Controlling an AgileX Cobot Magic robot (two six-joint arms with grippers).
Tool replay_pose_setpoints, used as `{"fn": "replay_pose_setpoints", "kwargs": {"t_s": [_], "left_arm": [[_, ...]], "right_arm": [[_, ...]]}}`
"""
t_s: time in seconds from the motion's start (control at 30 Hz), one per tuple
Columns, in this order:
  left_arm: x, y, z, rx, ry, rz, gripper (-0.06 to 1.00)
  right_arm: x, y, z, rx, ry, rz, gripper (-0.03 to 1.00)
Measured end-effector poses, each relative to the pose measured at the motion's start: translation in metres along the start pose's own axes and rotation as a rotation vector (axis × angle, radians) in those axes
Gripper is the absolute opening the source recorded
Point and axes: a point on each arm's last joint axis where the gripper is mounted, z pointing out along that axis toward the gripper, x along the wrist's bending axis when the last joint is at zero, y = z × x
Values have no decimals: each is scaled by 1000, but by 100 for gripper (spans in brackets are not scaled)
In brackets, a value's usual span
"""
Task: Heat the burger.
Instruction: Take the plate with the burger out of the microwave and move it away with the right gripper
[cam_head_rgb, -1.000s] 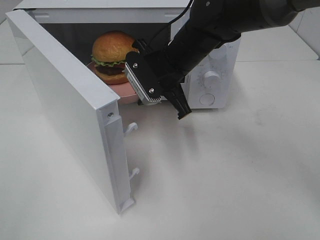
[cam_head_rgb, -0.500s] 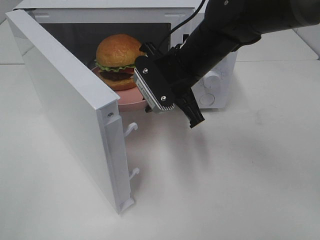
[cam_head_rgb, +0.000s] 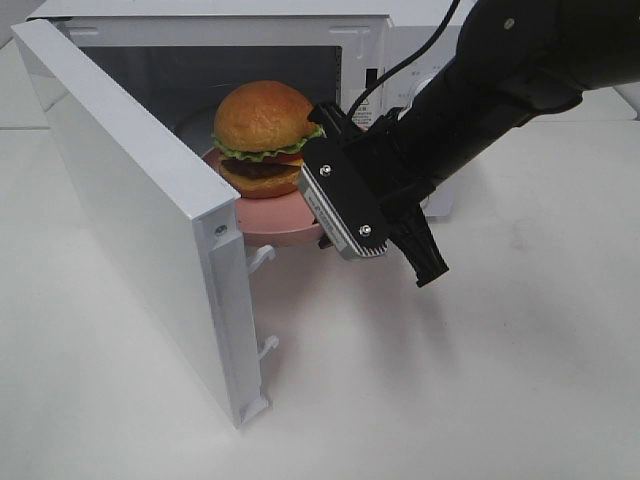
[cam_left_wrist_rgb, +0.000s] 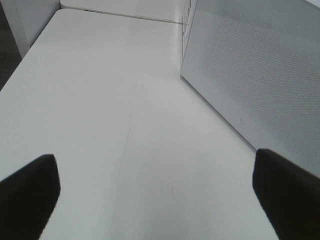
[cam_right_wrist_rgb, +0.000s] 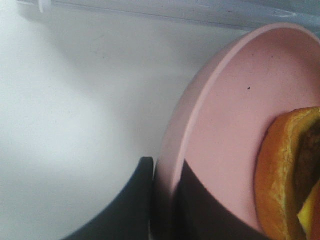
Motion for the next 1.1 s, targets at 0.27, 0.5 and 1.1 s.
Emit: {"fn": "replay_pose_setpoints", "kwargs": {"t_s": [0.27,0.5,1.1], "left_arm": [[0,0,0,0,0,0,99],[0,0,0,0,0,0,99],[0,0,0,0,0,0,99]], "right_arm": [[16,2,-11,13,-8,5,4],[29,5,-21,17,-10,7,4],[79,15,-61,43,-40,48,4]]}}
